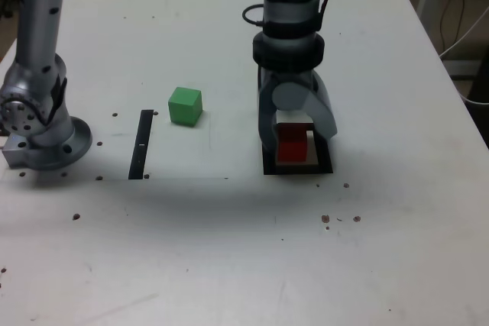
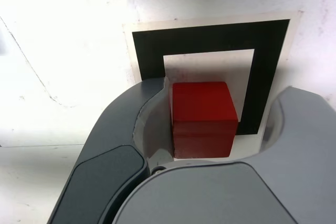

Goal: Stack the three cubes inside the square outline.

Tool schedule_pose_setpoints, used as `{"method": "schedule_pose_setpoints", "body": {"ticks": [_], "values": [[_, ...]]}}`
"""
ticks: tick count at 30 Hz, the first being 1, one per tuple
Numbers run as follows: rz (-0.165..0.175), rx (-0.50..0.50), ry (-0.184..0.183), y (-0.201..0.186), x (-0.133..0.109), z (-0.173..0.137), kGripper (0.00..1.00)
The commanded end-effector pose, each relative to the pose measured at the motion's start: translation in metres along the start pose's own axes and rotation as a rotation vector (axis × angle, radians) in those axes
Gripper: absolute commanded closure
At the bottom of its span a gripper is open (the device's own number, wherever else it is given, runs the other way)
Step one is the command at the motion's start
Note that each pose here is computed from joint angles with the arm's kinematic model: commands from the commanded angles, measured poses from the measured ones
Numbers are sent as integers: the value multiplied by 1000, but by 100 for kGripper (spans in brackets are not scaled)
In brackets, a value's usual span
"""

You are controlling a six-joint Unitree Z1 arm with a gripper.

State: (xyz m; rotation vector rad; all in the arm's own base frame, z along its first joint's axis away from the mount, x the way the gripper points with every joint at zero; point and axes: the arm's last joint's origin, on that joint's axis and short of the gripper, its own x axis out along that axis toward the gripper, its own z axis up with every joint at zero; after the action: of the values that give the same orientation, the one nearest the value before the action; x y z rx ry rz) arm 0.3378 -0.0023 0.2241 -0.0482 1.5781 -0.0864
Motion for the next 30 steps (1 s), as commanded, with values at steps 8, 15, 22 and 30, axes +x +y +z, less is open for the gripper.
{"method": "schedule_pose_setpoints", "body": {"ticks": [8,15,22,30], "values": [[57,1,-9,6,-40,-25,0],[81,114,16,29,-66,-40,0],[151,209,27,56,-88,-50,0],[215,313,55,104,-106,-45,0]]}}
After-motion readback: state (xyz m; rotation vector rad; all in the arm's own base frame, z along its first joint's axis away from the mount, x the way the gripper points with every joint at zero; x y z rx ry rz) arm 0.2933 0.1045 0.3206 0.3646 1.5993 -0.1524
